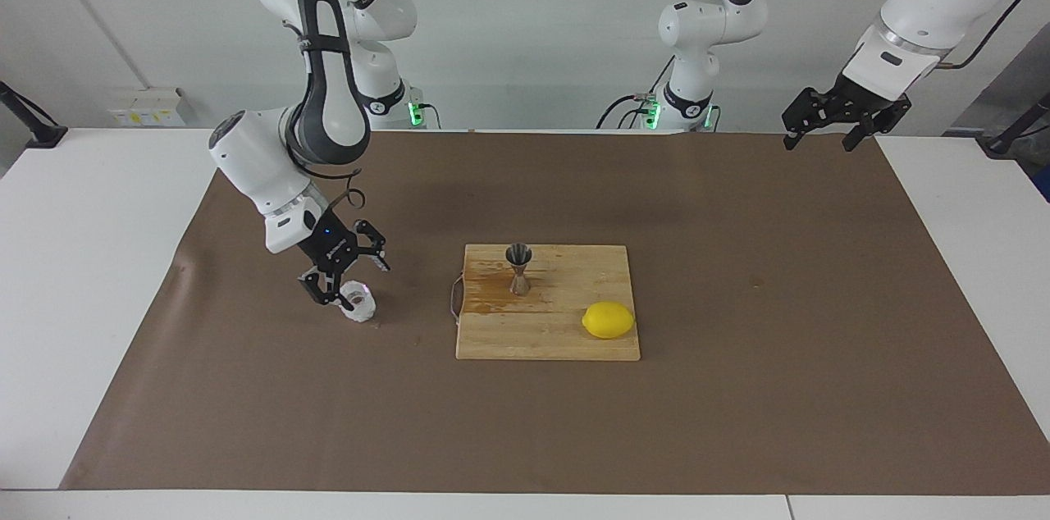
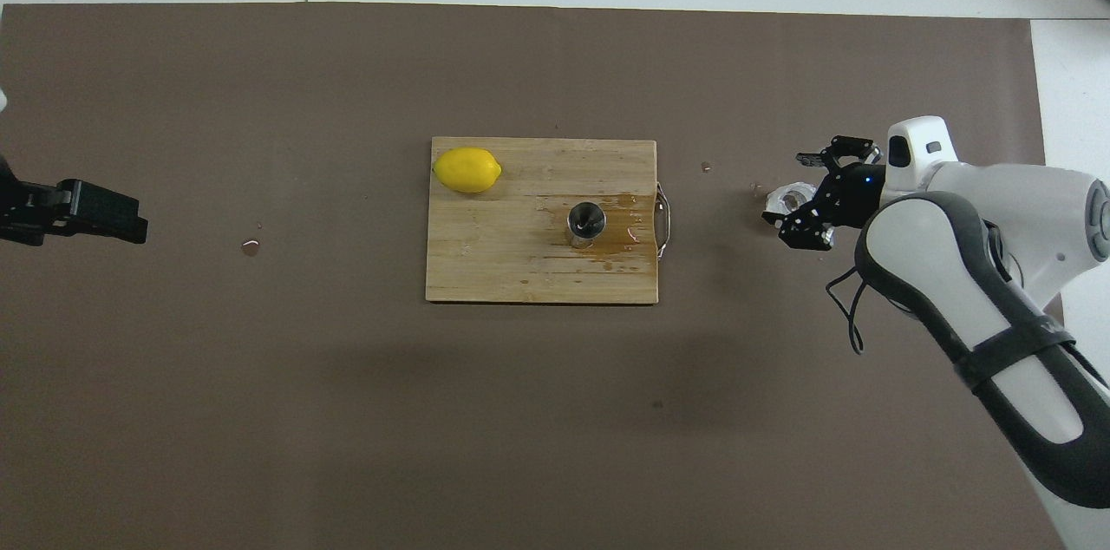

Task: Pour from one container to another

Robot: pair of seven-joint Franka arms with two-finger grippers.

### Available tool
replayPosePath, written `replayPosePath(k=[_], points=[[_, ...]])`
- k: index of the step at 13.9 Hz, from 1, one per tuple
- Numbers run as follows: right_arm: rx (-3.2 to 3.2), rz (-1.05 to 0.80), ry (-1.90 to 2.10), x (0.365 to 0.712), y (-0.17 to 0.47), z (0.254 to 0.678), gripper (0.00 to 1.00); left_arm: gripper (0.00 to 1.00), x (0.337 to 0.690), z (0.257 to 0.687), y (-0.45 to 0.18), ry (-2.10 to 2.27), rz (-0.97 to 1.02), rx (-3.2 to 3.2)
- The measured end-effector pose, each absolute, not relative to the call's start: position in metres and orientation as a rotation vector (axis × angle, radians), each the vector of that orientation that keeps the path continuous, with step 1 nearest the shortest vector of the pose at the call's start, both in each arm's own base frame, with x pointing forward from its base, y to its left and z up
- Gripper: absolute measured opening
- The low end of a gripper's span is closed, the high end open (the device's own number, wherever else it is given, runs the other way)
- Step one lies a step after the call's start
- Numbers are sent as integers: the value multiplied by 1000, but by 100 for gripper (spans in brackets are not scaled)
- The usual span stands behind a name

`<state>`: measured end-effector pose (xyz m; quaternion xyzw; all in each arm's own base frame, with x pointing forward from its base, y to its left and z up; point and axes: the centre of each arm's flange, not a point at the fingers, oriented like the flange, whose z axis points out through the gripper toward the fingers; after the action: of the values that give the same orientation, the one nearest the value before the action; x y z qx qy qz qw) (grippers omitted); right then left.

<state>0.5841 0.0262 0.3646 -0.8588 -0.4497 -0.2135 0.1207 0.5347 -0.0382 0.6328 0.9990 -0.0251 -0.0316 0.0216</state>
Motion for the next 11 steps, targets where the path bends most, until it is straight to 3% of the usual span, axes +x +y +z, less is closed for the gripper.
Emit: replayPosePath(k=[11], points=[[-2947, -109, -565, 555, 30, 514, 100, 100, 535, 633, -38, -78, -98, 3096]])
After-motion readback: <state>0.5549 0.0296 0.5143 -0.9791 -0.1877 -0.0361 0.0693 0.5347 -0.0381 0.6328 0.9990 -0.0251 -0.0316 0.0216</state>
